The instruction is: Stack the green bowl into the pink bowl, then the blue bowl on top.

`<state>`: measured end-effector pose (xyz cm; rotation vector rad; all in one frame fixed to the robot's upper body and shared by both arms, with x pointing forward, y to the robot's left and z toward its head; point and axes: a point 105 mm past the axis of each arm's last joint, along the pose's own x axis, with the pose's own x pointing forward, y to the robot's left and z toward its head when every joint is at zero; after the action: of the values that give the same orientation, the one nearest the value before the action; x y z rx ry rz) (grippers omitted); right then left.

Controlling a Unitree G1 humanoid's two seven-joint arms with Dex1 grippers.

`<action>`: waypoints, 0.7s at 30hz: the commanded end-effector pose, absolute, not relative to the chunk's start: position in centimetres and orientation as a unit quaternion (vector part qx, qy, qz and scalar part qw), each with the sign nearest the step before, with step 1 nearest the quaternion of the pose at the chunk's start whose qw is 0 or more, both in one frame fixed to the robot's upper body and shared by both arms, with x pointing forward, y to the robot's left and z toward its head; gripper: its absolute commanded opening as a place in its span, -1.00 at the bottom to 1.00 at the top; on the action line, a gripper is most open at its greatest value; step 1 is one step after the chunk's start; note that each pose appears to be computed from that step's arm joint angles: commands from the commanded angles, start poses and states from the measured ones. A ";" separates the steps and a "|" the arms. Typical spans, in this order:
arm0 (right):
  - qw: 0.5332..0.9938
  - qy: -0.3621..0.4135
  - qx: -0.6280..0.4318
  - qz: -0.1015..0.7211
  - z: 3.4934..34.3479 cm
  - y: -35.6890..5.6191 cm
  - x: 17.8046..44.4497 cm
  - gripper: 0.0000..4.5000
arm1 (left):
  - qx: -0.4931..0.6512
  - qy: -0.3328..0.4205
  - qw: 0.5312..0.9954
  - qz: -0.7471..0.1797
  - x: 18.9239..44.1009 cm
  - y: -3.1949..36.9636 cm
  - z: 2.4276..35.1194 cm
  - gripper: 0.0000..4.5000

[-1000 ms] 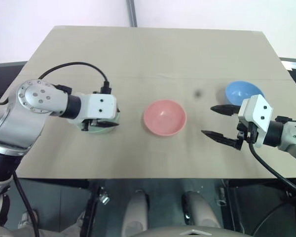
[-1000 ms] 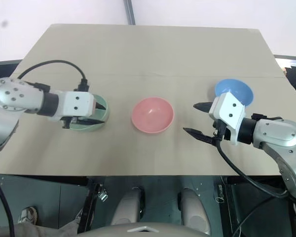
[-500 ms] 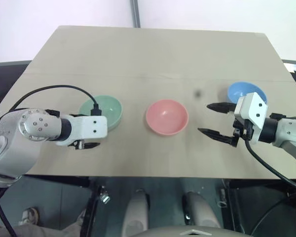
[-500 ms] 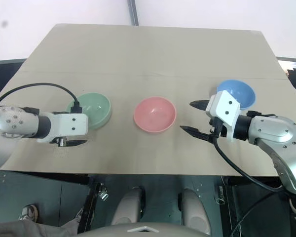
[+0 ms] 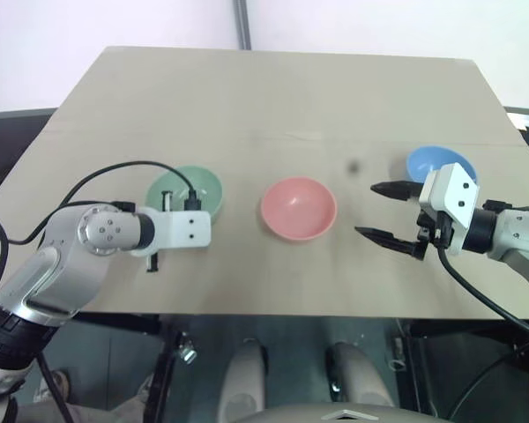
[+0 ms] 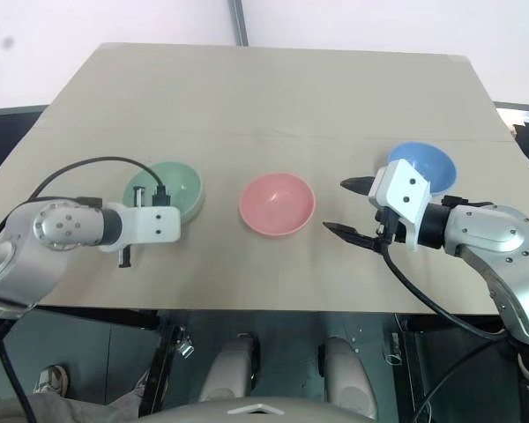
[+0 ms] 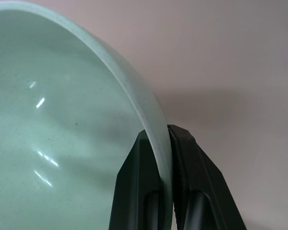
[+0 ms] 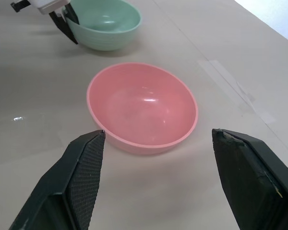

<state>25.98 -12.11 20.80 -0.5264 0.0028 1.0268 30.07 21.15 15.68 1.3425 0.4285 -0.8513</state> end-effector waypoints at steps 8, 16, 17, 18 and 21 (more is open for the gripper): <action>0.854 -0.001 -0.271 0.445 21.6 -13.8 25.1 0.73 | 0.600 0.005 0.607 -0.521 30.6 11.7 21.2 -0.99; 0.869 0.012 -0.274 0.413 21.3 -14.8 24.3 0.73 | 0.616 -0.004 0.529 -0.584 31.4 9.9 19.2 -0.07; 0.870 0.013 -0.274 0.410 21.2 -14.9 24.2 0.73 | 0.613 -0.015 0.536 -0.580 31.6 9.7 19.6 0.11; 0.872 0.013 -0.274 0.406 21.2 -15.1 24.3 0.73 | 0.604 -0.025 0.544 -0.582 31.5 9.6 20.2 0.11; 0.880 0.023 -0.276 0.385 20.8 -15.9 25.2 0.73 | 0.554 -0.031 0.581 -0.595 30.5 10.1 22.1 0.11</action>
<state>24.77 -15.31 19.96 -0.5393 0.0783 0.8501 31.17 9.81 19.52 1.3423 -0.0069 -1.4182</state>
